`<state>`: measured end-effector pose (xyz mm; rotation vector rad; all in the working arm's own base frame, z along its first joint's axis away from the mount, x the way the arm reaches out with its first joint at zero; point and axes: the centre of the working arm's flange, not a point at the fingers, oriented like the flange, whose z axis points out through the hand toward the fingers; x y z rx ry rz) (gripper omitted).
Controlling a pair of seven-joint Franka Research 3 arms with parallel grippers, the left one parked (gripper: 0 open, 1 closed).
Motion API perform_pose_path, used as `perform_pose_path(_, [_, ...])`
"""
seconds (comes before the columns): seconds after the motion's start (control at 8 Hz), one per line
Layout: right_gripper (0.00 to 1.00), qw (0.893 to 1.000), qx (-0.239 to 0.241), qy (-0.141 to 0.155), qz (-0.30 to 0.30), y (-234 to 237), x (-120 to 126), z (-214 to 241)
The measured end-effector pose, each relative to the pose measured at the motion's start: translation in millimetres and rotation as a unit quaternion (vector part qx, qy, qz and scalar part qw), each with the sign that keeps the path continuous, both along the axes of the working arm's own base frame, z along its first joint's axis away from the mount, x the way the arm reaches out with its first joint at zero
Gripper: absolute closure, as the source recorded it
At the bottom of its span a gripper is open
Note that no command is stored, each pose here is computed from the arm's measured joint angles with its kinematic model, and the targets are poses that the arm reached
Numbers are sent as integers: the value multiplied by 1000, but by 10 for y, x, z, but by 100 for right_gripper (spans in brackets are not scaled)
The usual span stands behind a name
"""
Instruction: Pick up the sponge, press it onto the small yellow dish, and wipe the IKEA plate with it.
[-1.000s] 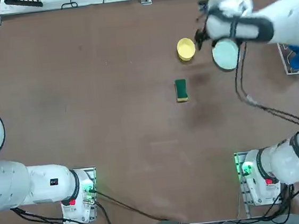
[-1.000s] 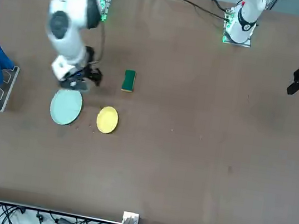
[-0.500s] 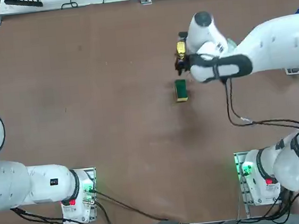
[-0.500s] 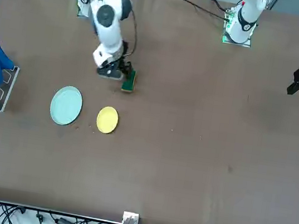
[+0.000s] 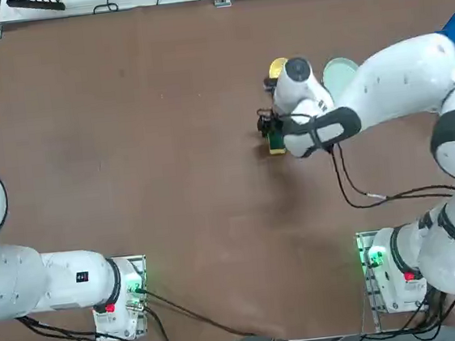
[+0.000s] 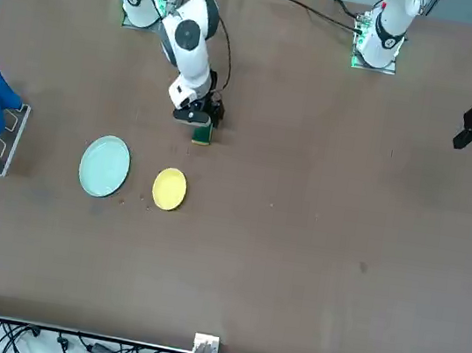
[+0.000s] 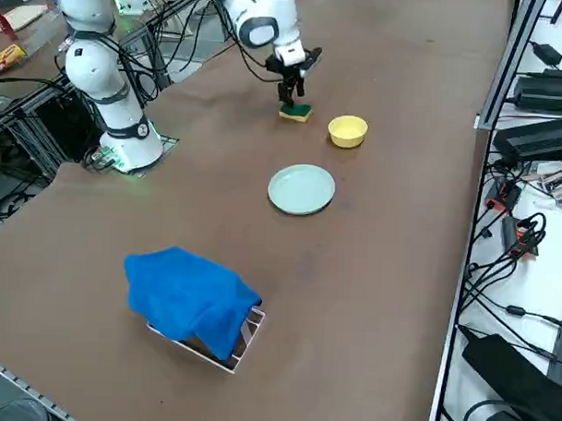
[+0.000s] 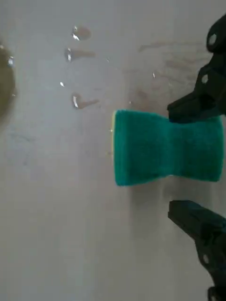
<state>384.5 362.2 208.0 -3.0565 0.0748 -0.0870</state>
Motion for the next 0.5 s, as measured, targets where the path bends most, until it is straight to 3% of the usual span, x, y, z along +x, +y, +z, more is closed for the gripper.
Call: perform_pose_path(0.5, [0,1000,-11,11,-3,-101,-65,-133])
